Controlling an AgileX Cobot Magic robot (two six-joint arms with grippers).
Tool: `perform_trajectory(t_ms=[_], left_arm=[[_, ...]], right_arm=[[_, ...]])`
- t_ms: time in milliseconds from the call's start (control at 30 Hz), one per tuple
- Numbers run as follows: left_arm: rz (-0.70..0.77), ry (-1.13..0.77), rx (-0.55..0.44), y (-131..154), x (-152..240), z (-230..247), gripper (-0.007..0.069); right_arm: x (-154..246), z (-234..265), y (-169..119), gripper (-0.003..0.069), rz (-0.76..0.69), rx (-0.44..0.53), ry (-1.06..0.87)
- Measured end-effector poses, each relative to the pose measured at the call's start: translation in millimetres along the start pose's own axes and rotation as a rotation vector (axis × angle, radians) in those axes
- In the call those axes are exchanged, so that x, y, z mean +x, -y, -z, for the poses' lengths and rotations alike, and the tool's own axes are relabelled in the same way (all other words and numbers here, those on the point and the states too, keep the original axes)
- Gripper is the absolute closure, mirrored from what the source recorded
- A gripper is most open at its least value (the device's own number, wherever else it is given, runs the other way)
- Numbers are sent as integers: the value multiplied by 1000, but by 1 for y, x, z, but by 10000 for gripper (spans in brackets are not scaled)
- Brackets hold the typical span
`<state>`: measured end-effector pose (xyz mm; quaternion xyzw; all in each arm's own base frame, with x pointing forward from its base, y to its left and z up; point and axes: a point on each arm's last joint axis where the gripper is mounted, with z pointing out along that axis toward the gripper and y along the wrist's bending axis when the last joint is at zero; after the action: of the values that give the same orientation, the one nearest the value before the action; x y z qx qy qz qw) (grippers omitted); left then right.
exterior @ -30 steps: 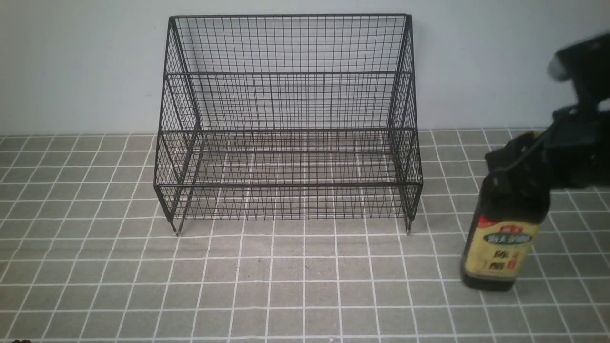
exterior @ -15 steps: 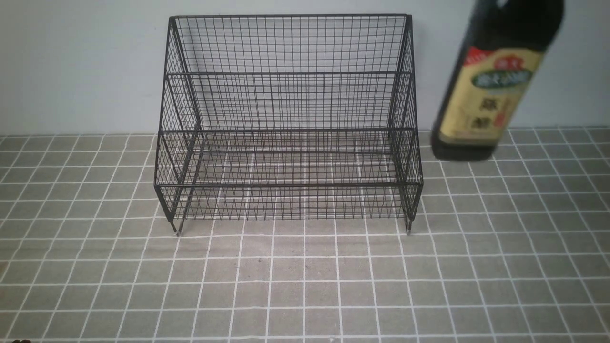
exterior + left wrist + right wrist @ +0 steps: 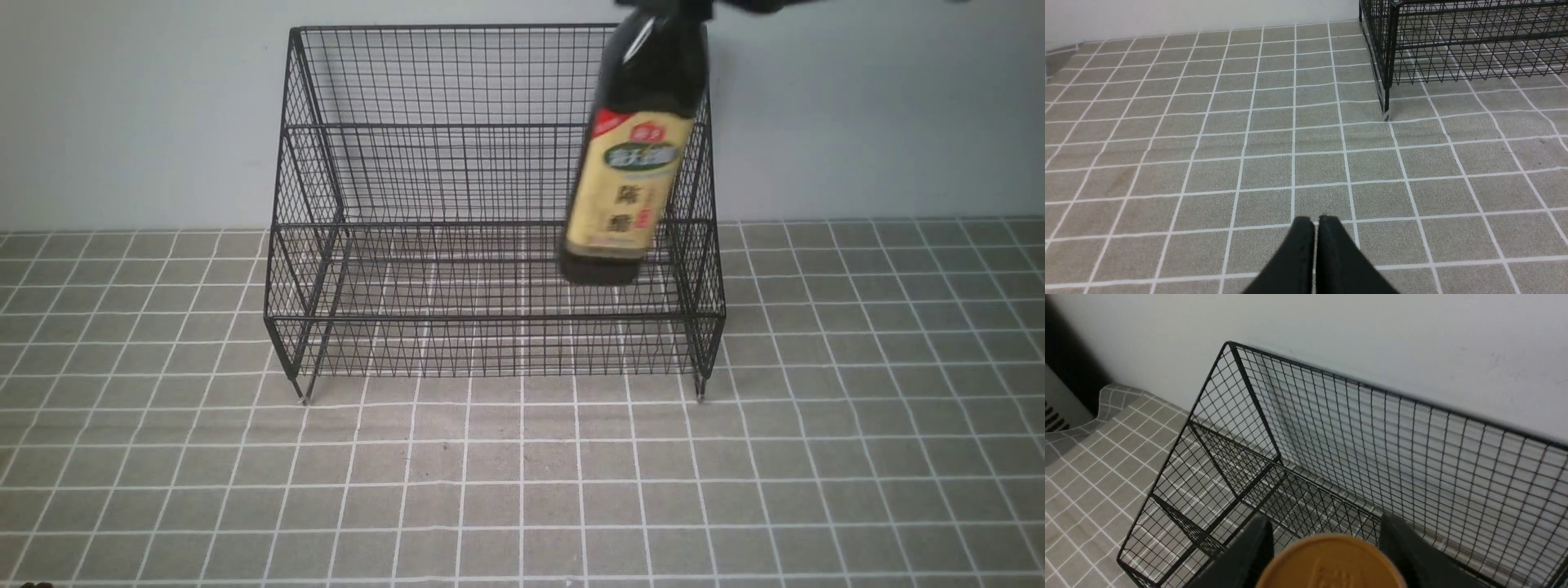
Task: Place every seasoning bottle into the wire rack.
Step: Use the right arm to put the condiment bottle back on the shelf
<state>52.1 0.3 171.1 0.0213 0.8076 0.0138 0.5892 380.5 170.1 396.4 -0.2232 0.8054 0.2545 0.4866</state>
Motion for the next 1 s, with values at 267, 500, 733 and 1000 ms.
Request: perform_trajectory(t_ms=[267,500,733,1000], left_arm=[[0,0,0,0,0,0,632],[0,0,0,0,0,0,632],[0,0,0,0,0,0,632],[0,0,0,0,0,0,632]], right_arm=[[33,-40,14,345,24,-28,-139],[40,-54,2,345,71,-52,-172],[42,-56,-5,270,67,-49,-188],[24,-29,-11,173,127,-3,-161]])
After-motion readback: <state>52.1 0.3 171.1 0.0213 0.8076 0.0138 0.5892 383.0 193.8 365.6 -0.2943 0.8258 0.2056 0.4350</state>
